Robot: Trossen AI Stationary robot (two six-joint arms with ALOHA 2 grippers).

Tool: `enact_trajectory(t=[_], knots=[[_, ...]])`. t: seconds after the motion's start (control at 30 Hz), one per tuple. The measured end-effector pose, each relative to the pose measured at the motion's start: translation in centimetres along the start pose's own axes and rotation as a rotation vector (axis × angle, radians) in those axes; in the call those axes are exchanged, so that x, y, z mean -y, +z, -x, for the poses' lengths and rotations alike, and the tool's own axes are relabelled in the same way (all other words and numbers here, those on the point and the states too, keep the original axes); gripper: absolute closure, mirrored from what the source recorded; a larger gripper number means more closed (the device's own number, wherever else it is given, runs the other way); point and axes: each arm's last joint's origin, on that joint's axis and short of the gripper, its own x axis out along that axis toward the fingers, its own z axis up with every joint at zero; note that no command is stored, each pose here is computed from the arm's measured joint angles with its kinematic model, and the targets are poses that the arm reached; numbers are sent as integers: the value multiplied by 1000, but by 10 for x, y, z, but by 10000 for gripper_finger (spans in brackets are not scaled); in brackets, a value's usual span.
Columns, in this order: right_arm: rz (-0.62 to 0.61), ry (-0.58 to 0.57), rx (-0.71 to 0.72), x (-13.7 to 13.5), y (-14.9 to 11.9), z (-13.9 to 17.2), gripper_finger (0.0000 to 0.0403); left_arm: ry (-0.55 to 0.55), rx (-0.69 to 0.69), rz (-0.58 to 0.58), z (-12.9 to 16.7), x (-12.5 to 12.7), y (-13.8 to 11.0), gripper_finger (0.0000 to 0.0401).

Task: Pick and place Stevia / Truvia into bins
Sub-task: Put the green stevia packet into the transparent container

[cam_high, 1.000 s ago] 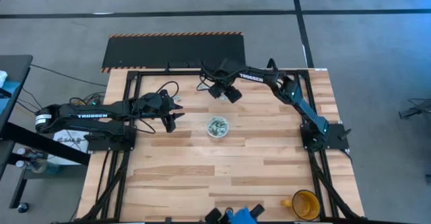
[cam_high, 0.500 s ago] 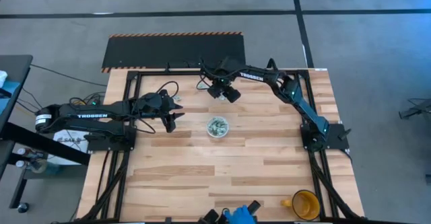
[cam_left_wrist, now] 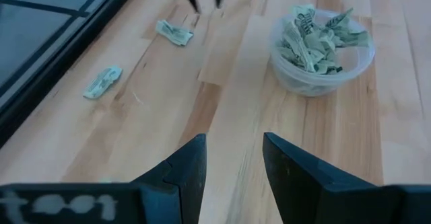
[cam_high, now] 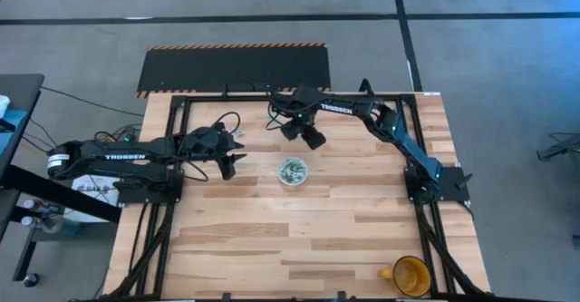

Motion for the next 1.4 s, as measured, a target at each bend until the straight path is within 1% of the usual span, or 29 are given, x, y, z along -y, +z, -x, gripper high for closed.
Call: enact_trajectory(t=[0.17, 0.23, 0.37, 0.47, 0.67, 0.77, 0.83, 1.0, 1.1, 1.23, 1.3, 1.4], knots=[[-31, 116, 134, -13, 17, 0, 320, 2, 0, 1, 0, 0, 0, 263], [-29, 109, 118, -17, 22, -3, 329, 2, 0, 1, 0, 0, 0, 263], [-75, 181, 60, -29, 24, -10, 337, 2, 0, 5, 0, 0, 0, 263], [-108, 200, 5, -35, 24, -15, 337, 2, 0, 6, 0, 0, 0, 263], [-196, 202, -17, -35, 20, -12, 338, 2, 0, 13, 0, 0, 0, 263], [-261, 210, -27, -29, 10, -10, 342, 3, 0, 21, 0, 0, 0, 263], [-307, 218, -32, -24, 1, -9, 348, 23, -1, 32, 0, -1, 0, 263], [-326, 277, 28, -18, -16, -1, 379, 103, -2, 58, 0, -3, 0, 263], [-312, 240, 35, -19, -24, 14, 399, 130, -2, 59, 0, -4, 0, 263], [-357, 149, 76, -15, -43, 43, 395, 145, 1, 69, 0, -4, 0, 263], [-409, 119, 100, -14, -55, 57, 396, 156, 3, 88, 0, -4, 0, 263], [-536, 96, 136, -11, -75, 75, 401, 176, 7, 124, 0, -5, 0, 263]])
